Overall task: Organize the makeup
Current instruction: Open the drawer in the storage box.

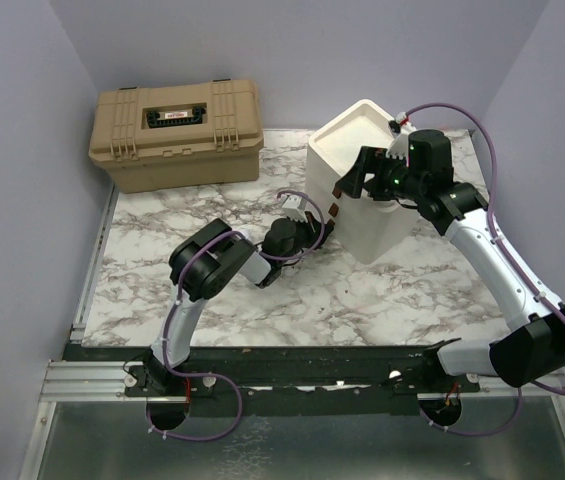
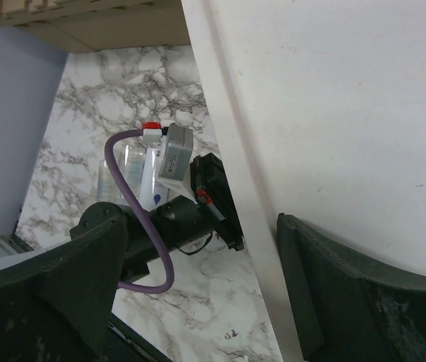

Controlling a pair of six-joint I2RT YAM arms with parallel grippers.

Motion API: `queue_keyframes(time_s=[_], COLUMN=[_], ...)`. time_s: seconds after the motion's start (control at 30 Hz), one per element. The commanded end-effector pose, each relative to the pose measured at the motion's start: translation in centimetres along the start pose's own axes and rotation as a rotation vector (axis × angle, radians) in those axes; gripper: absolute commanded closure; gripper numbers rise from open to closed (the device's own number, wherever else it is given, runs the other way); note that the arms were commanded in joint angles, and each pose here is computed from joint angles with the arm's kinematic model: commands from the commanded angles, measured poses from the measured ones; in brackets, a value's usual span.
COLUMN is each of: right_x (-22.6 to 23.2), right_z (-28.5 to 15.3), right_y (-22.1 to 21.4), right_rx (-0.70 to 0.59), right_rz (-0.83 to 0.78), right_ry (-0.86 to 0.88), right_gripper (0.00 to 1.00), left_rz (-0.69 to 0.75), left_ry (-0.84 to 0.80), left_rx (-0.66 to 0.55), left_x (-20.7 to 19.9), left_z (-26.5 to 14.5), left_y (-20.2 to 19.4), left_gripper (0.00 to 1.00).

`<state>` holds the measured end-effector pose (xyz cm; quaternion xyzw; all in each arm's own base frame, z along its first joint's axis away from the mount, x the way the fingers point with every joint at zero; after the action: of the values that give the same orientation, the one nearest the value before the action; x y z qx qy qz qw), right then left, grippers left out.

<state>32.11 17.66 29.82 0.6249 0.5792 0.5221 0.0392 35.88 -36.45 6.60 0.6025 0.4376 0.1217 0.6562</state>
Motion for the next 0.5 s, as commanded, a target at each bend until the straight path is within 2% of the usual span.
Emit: queue_keyframes(time_s=[0.0, 0.13, 0.33, 0.47], right_x=[-2.9, -4.3, -4.0, -5.0], right_z=[0.2, 0.2, -0.1, -0.4], right_y=[-3.6, -2.7, -1.4, -0.5], right_rx=[0.144, 0.11, 0.058, -0.017], right_rz=[-0.003, -0.033, -0.05, -0.022], right_ry=[-0.127, -0.242, -0.255, -0.343], right_gripper=[0.14, 0.13, 0.13, 0.12], left_rz=[0.016, 0.023, 0.05, 0.071], left_ry=[-0.11, -0.133, -0.157, -0.203], left_rx=[-0.08, -0.048, -0.031, -0.008], left_x=[-3.3, -3.7, -4.4, -5.2], left_z=[0.8, 0.7, 0.0, -0.5], left_y=[4.5, 3.9, 3.5, 3.4], left_gripper=[1.0, 1.0, 1.0, 1.0])
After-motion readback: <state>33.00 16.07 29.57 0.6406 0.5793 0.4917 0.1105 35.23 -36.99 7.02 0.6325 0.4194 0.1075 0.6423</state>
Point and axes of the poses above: each gripper's point midway between its finger pads, its own z axis out along the fingers, its own x axis along the line the jaws close on, y = z × x, the point moved 4 cm from there along -z, back along the fingers, and after that the axes turned 11 degrees about z, right-handed, at the moved point
